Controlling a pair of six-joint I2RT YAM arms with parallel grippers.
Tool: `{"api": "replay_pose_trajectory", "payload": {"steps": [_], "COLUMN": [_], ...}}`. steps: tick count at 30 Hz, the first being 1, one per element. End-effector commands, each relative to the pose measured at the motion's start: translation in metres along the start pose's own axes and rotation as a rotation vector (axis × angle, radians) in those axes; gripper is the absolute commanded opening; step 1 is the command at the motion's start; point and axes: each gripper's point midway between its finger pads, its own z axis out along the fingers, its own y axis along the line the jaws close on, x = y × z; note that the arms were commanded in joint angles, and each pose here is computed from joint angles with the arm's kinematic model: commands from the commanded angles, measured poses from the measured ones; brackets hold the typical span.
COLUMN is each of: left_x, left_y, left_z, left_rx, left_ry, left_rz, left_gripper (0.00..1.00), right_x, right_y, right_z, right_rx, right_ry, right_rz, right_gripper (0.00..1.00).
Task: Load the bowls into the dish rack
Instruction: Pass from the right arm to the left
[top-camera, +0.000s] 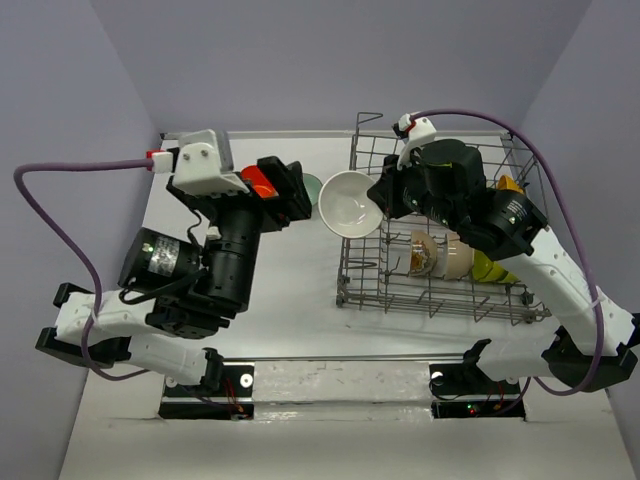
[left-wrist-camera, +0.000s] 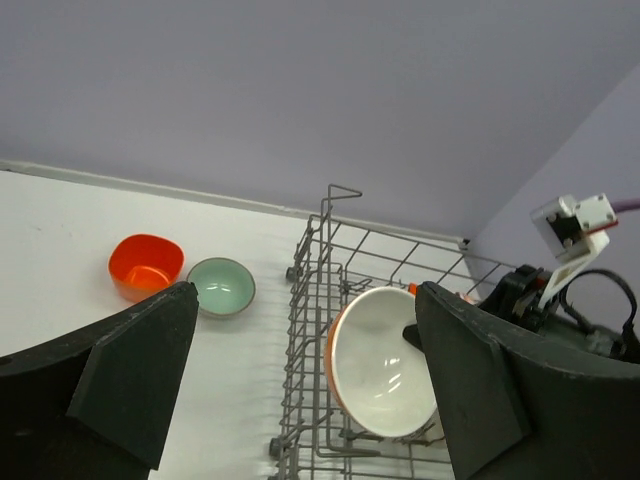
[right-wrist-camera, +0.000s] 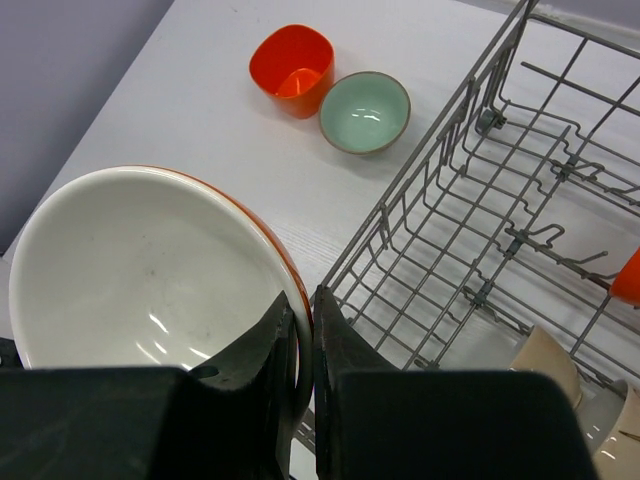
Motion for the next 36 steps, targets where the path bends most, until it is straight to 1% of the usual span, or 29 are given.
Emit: {"api": "replay_pose_trajectory", "payload": {"steps": [1,6,9,10,11,12,13,14,15,17,19,20,21,22,26,28,30,31,36], "left_x": [0.012,0.021,0.018,0.007,0.018,0.02,-0.006,0.004,0.004,0.014,0.024,0.043,0.042,0.055,0.084,0.099,0.104,0.113,0.135], "left_y": [0.011,0.006,0.006,-0.003,-0.008,-0.019,-0.042,-0.035,-0.026,-0.027,-0.03,-0.032,-0.028,-0.029,-0.031,-0.034,-0.036,-0.039,-0.037], "left_z": [-0.006,-0.008,-0.007,-0.006,-0.007,-0.005,-0.004,0.006,0.024,0.04,0.053,0.062,0.065,0.075,0.087,0.088,0.09,0.089,0.091], "left_rx": [-0.056,-0.049,-0.032,0.026,0.091,0.143,0.291,0.293,0.259,0.295,0.318,0.306,0.301,0.287,0.293,0.321,0.339,0.364,0.367], "left_ry": [0.055,0.061,0.053,0.025,0.023,0.027,0.049,0.078,0.061,0.074,0.111,0.161,0.167,0.194,0.269,0.304,0.312,0.339,0.389], "left_rz": [0.015,0.141,0.188,0.137,0.313,0.306,0.052,0.108,0.115,0.148,0.154,0.182,0.179,0.2,0.21,0.198,0.178,0.177,0.175], "left_gripper": [0.98,0.99,0.99,0.99,0.99,0.99,0.99,0.98,0.97,0.99,0.99,0.98,0.98,0.98,0.94,0.89,0.86,0.86,0.86], "right_x": [-0.039,-0.037,-0.039,-0.039,-0.04,-0.04,-0.039,-0.041,-0.04,-0.041,-0.041,-0.042,-0.041,-0.043,-0.047,-0.047,-0.046,-0.044,-0.044], "right_y": [0.015,0.013,0.013,0.014,0.015,0.014,0.014,0.014,0.014,0.015,0.014,0.015,0.014,0.015,0.017,0.018,0.018,0.017,0.017], "right_z": [-0.021,-0.02,-0.023,-0.024,-0.025,-0.025,-0.025,-0.025,-0.025,-0.026,-0.025,-0.025,-0.025,-0.026,-0.031,-0.032,-0.031,-0.03,-0.029], "right_rx": [-0.083,-0.076,-0.079,-0.084,-0.086,-0.086,-0.081,-0.08,-0.08,-0.085,-0.082,-0.083,-0.082,-0.087,-0.1,-0.106,-0.103,-0.102,-0.101], "right_ry": [-0.13,-0.126,-0.133,-0.135,-0.136,-0.136,-0.132,-0.134,-0.133,-0.134,-0.13,-0.133,-0.13,-0.134,-0.141,-0.141,-0.137,-0.133,-0.133], "right_rz": [0.047,0.041,0.043,0.043,0.043,0.042,0.041,0.041,0.041,0.04,0.038,0.038,0.038,0.04,0.038,0.036,0.031,0.03,0.027], "right_gripper": [0.01,0.01,0.01,0.01,0.01,0.01,0.01,0.01,0.01,0.01,0.01,0.01,0.01,0.01,0.01,0.01,0.01,0.01,0.01]}}
